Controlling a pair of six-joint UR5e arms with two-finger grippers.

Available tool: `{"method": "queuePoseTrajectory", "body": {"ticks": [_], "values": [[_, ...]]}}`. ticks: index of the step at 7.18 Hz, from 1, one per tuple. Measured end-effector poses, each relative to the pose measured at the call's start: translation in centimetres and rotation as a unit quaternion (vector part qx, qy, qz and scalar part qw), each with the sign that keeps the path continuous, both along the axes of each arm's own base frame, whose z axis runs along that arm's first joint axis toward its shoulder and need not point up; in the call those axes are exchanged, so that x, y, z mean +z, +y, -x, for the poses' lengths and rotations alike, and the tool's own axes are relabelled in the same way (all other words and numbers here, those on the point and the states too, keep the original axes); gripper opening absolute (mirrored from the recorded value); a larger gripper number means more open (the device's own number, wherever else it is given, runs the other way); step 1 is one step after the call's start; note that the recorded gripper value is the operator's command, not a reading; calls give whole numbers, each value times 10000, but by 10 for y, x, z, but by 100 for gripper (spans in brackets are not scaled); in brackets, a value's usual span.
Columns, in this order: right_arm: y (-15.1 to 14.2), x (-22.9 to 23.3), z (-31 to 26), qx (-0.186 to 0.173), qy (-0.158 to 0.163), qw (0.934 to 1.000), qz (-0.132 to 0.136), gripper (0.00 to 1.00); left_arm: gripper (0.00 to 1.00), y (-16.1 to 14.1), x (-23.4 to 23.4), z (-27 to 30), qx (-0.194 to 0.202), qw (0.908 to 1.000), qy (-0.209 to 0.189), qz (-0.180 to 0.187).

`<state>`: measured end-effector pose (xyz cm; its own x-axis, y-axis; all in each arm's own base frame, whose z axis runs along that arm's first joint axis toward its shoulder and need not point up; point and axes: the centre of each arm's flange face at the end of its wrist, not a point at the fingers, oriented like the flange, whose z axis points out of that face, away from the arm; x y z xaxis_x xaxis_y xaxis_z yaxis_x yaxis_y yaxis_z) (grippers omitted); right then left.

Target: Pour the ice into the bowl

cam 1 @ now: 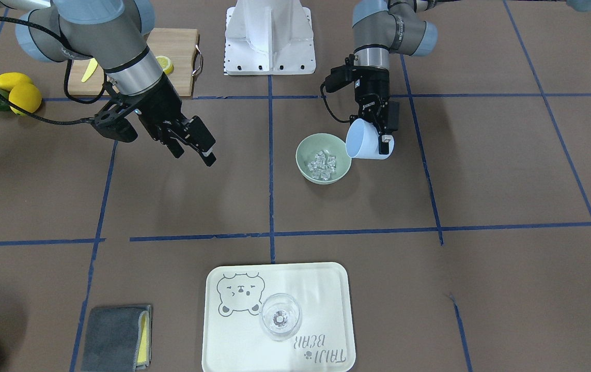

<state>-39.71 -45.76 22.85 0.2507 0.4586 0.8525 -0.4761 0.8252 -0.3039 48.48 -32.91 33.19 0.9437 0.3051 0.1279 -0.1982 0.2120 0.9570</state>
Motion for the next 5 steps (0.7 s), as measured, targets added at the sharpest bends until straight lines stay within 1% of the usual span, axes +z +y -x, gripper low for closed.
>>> {"method": "queuePoseTrajectory", "body": {"ticks": [1, 2, 3, 4, 5], "values": [[-1, 0, -1, 14, -1, 10000, -2, 100, 0, 1, 14, 6, -240, 9969, 700, 259], [-2, 0, -3, 32, -1, 10000, -2, 100, 0, 2, 26, 11, -480, 9877, 1403, 503], [-4, 0, -4, 47, -1, 10000, -2, 100, 0, 3, 38, 18, -744, 9714, 2130, 744], [-5, 0, -6, 63, 1, 10000, 3, 100, 0, 5, 59, 32, -1021, 9538, 2670, 927], [-7, 2, -9, 82, 10, 10000, 11, 100, 0, 9, 86, 52, -1230, 9461, 2823, 1001]]}}
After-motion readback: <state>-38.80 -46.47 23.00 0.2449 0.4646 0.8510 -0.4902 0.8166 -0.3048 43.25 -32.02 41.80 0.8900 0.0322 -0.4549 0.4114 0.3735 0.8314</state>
